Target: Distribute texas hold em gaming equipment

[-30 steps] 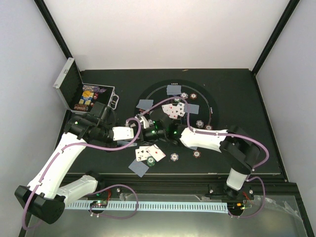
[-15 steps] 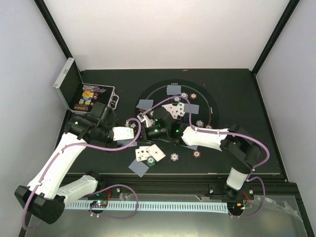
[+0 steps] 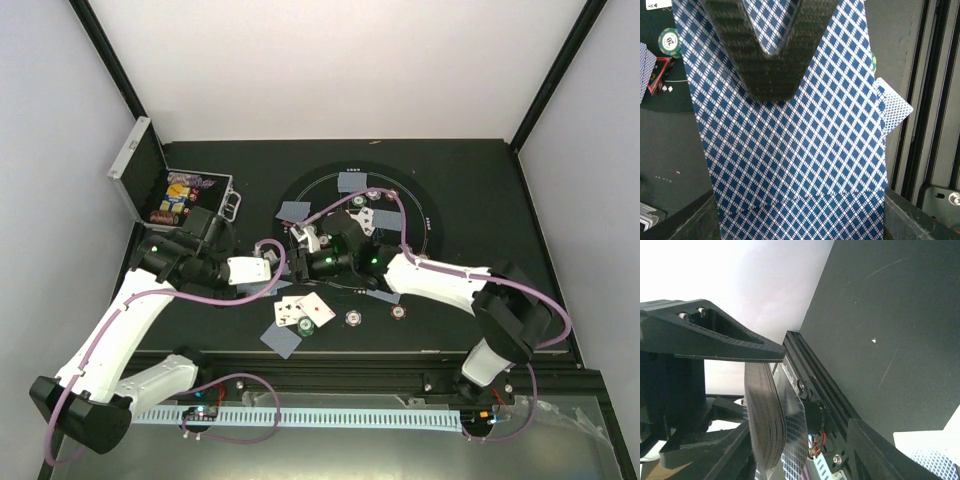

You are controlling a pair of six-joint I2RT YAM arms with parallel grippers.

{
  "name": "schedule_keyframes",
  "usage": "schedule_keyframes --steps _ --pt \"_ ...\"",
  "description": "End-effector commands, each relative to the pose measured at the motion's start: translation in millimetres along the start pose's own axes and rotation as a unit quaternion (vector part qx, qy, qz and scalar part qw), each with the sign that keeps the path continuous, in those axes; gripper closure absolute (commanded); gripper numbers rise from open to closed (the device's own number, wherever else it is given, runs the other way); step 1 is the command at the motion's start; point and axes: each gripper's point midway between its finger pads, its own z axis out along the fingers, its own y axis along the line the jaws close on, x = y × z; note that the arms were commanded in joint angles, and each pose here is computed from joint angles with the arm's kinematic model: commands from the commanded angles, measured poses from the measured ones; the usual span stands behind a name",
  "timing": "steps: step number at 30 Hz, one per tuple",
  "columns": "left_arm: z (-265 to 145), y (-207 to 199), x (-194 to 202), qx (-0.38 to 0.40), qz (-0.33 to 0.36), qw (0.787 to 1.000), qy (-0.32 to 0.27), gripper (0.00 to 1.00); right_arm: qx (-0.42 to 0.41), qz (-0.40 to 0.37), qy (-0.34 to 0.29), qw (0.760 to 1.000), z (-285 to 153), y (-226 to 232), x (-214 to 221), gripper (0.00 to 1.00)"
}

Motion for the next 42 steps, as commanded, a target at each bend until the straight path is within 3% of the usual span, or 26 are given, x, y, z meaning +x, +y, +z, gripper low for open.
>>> schedule_keyframes --steps 1,9,19,28,34,42 --pt "-10.9 0.2 -7.1 -0.011 0.010 1.000 -0.015 0.98 0.023 0.001 -0.019 1.000 -12.7 3.4 -9.8 0.52" --pt "-10.1 0.5 -8.0 -0.009 0.007 1.000 -0.017 0.98 0.031 -0.013 -0.024 0.999 -24.1 13.6 -11.0 0.69" --pt "-8.2 1.5 -7.9 -0.007 0.006 1.000 -0.016 0.98 0.039 -0.026 -0.036 0.998 -38.9 23.6 -15.8 0.97" --pt "0.3 5.5 -2.6 -0.009 0.002 1.000 -0.003 0.99 0.010 0.002 -0.073 0.997 -83.9 13.0 -34.8 0.99" --pt "6.5 7.4 1.5 -0.007 -0.002 1.000 0.006 0.98 0.048 0.015 -0.136 0.989 -141.6 -27.2 -69.8 0.99" --pt "34.7 12.3 31.7 -0.014 -0.009 0.998 0.056 0.98 0.233 0.075 -0.198 0.949 -227.7 -162.3 -129.4 0.99"
